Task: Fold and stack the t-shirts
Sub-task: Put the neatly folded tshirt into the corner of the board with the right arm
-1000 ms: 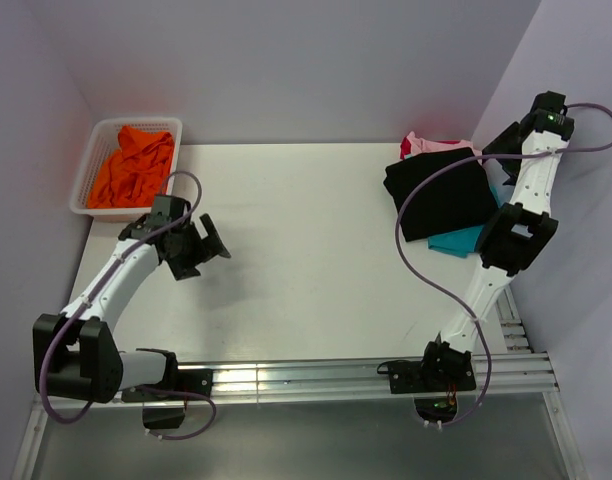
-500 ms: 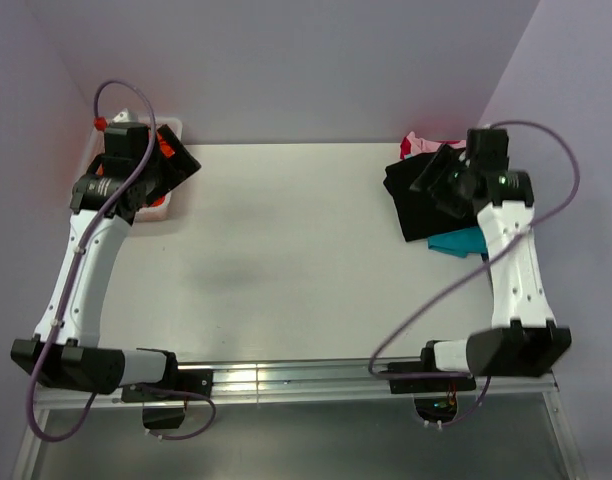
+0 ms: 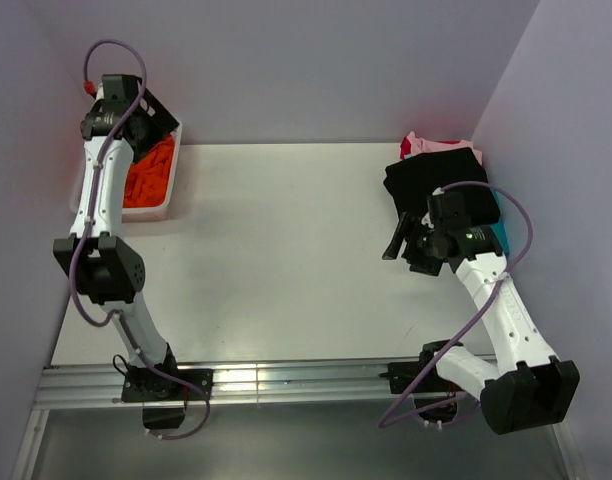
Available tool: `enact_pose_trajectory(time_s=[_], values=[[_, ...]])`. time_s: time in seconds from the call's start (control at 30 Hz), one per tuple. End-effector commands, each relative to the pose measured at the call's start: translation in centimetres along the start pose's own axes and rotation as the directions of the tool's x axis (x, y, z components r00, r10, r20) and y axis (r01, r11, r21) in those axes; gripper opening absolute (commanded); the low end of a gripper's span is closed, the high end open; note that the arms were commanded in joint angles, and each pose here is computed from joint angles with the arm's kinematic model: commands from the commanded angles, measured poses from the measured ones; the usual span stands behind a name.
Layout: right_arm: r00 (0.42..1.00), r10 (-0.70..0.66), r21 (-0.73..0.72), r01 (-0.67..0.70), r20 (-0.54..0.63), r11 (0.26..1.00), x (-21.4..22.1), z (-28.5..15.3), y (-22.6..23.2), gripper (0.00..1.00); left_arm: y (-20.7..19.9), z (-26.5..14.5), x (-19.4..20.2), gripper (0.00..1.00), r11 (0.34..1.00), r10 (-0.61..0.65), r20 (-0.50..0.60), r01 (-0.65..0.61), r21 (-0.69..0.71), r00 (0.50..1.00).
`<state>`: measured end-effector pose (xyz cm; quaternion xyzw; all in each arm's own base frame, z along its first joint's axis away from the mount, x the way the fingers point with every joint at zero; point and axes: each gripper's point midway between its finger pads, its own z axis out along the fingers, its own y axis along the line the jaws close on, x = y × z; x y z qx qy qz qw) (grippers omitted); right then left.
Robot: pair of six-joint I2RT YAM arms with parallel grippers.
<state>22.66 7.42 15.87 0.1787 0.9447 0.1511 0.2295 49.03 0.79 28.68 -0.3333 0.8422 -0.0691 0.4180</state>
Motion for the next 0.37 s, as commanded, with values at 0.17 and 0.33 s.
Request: enact_pose_trajectory(time_s=[0.17,0.33], values=[[0.981,-0.096,-0.040,0.105,0.169,0.994,-4.2,-4.5,2.3,0.80,0.8,7.1,-5.7,0.98,0.987,-0.146,0.026,0.144,0.070,0.989],[0.961,-0.080,-0.018,0.087,0.263,0.996,-6.6,-6.6,2.9,0.82,1.4,10.7,-6.3,0.98,0.984,-0.164,0.047,0.160,0.074,0.985]])
